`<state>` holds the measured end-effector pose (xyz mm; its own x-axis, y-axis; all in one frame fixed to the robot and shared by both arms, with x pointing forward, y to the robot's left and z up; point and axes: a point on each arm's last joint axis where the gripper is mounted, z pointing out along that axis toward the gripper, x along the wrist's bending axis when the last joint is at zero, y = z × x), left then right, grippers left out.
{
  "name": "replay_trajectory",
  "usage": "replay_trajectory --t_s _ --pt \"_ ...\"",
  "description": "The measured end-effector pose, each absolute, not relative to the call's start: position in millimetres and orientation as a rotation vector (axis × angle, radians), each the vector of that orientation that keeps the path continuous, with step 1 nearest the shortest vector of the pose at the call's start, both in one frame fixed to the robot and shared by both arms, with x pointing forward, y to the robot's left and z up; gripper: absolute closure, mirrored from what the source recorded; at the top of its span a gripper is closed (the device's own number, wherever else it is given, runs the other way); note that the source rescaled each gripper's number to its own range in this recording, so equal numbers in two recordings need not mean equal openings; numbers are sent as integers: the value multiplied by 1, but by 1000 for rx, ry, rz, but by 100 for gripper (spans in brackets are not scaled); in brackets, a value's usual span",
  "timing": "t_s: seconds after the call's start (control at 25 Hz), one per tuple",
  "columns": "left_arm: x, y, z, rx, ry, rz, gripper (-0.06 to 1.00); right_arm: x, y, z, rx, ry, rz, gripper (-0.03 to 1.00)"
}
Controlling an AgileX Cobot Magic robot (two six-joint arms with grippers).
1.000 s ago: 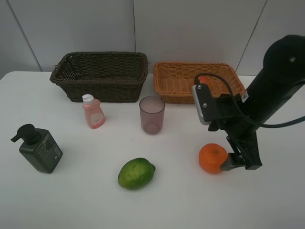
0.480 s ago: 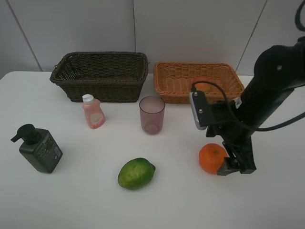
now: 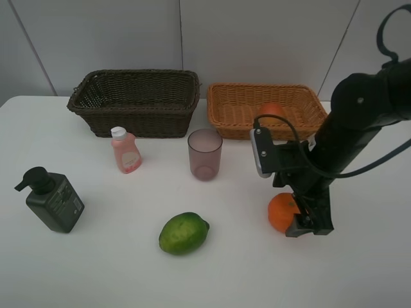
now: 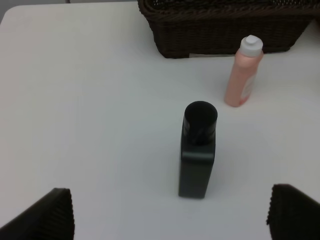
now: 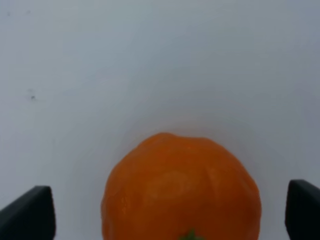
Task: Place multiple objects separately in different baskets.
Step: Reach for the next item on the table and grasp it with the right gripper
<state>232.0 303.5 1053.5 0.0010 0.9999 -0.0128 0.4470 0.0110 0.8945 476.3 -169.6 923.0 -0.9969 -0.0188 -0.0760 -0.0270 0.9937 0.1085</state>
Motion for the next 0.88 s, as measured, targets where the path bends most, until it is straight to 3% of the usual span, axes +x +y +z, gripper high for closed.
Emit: replay_trajectory --t_s 0.88 --pt "232 304 1053 1533 1544 941 -6 484 -166 888 -5 3110 124 -3"
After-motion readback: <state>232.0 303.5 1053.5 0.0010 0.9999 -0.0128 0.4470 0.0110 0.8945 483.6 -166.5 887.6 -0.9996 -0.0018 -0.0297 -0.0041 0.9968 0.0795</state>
